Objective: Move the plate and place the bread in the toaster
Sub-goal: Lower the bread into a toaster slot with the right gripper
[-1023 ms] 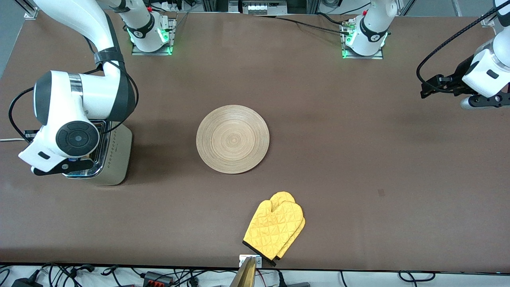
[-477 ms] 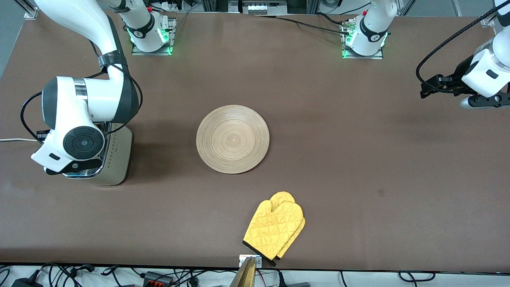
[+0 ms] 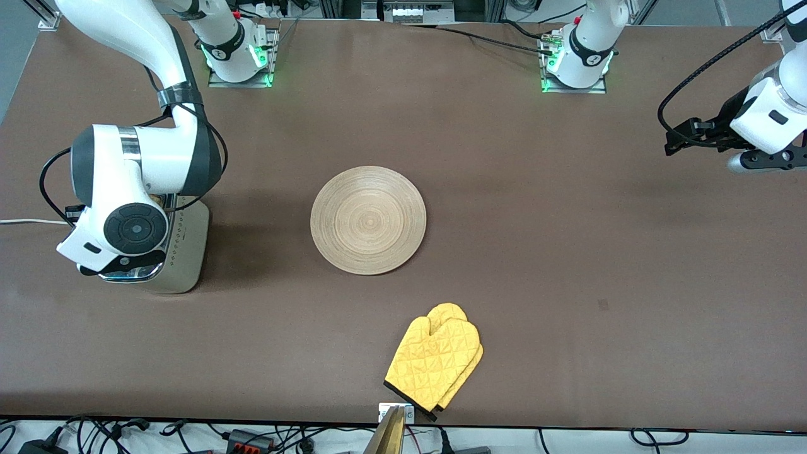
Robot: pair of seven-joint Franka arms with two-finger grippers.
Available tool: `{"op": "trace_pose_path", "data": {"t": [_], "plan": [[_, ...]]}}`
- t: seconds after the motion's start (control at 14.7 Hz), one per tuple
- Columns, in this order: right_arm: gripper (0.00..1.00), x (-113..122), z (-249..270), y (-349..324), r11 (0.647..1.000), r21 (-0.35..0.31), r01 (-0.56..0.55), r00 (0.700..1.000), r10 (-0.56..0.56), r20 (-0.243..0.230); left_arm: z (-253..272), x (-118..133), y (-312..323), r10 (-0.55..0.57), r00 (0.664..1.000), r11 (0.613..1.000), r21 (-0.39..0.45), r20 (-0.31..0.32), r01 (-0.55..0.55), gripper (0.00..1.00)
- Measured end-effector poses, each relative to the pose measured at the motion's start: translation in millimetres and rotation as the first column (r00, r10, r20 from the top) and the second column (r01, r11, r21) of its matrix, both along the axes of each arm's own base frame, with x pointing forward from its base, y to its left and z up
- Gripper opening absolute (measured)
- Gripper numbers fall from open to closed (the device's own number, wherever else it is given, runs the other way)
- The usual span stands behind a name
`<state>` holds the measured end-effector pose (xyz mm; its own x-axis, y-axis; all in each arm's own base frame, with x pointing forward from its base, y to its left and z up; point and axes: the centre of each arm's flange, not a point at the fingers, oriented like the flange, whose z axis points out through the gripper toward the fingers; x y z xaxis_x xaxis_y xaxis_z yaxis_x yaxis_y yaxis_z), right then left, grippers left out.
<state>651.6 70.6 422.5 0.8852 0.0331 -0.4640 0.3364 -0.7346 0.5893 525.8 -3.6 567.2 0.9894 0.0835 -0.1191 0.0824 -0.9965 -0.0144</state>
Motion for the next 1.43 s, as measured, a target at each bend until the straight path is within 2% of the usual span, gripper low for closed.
{"op": "trace_pose_path", "data": {"t": [0.61, 1.43], "plan": [[0.04, -7.6, 4.4, 6.3, 1.000, 0.002, 0.016, 1.000, -0.016, -0.026, 0.0, 0.0, 0.0, 0.000, 1.000, 1.000, 0.000, 0.000, 0.000, 1.00], [0.04, -3.4, -4.2, -0.9, 1.000, 0.017, 0.017, 1.000, -0.017, -0.020, 0.0, 0.0, 0.0, 0.000, 1.000, 1.000, 0.000, 0.000, 0.000, 1.00]]}}
